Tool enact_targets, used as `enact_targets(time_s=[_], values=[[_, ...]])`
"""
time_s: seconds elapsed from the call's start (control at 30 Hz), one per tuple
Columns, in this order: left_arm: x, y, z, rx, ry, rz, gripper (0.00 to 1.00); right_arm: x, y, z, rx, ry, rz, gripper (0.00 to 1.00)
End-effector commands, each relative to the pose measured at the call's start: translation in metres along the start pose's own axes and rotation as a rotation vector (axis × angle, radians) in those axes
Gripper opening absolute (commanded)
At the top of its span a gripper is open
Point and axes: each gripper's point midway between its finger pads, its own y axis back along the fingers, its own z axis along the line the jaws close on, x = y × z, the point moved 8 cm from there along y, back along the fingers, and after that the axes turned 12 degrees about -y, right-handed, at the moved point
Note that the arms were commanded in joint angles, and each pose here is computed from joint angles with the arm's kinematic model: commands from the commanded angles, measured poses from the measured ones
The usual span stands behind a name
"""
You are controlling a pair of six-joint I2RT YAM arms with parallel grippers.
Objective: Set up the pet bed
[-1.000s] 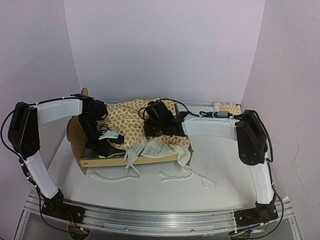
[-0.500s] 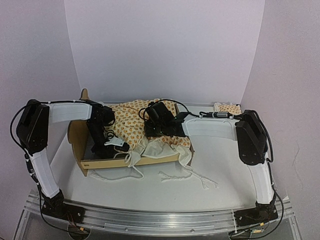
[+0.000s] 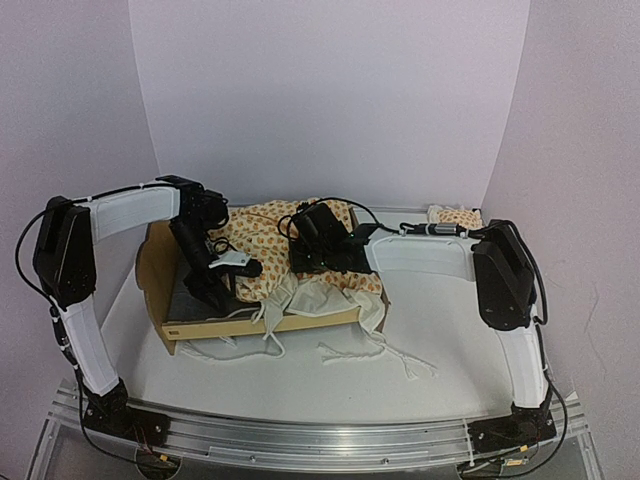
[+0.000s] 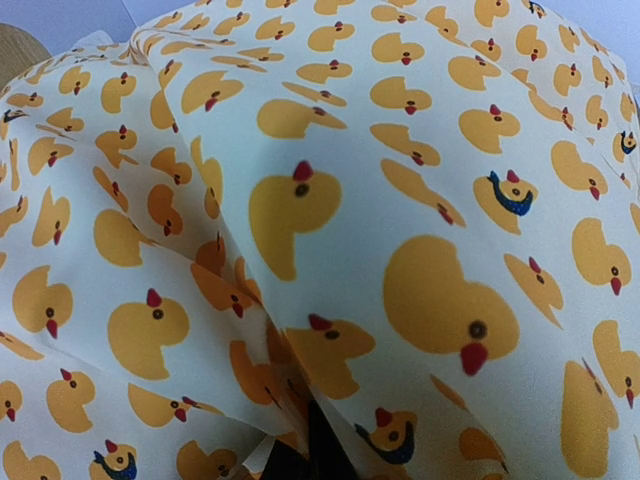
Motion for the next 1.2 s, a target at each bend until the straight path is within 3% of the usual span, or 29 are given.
enact_targets(time_s=[0.0, 0.23, 0.5, 0.6, 0.73, 0.87, 1.0, 1.1, 1.17], values=[[-0.013, 0.019, -0.026, 0.043, 0.018, -0.071, 0.53, -0.028, 0.021, 0.011, -0.055, -0.028, -0.066, 0.0], [-0.003, -0.003, -0.032, -0.027, 0.071, -0.042, 0.57, -0.028, 0.027, 0.025, -0.126, -0.003, -0.044, 0.04], [0.018, -0.026, -0.037, -0.087, 0.091, 0.054, 0.52, -0.026, 0.064, 0.028, -0.238, -0.033, 0.027, 0.46], [0.025, -0.034, -0.037, -0.089, 0.109, 0.088, 0.4, -0.028, 0.088, 0.03, -0.264, -0.028, 0.015, 0.59], [0.024, -0.034, -0.035, -0.101, 0.121, 0.082, 0.15, -0.018, 0.134, 0.053, -0.315, 0.089, -0.035, 0.61], [0.024, -0.034, -0.033, -0.109, 0.139, 0.082, 0.0, 0.013, 0.173, 0.075, -0.415, 0.222, -0.076, 0.61], [0.021, -0.031, -0.027, -0.131, 0.176, 0.074, 0.0, 0.076, 0.194, 0.096, -0.662, 0.313, -0.204, 0.58], [0.012, -0.02, -0.013, -0.165, 0.219, 0.05, 0.0, 0.139, 0.169, 0.112, -0.786, 0.394, -0.272, 0.54], [0.008, -0.015, -0.005, -0.179, 0.248, 0.042, 0.0, 0.165, 0.138, 0.128, -0.776, 0.414, -0.26, 0.52]])
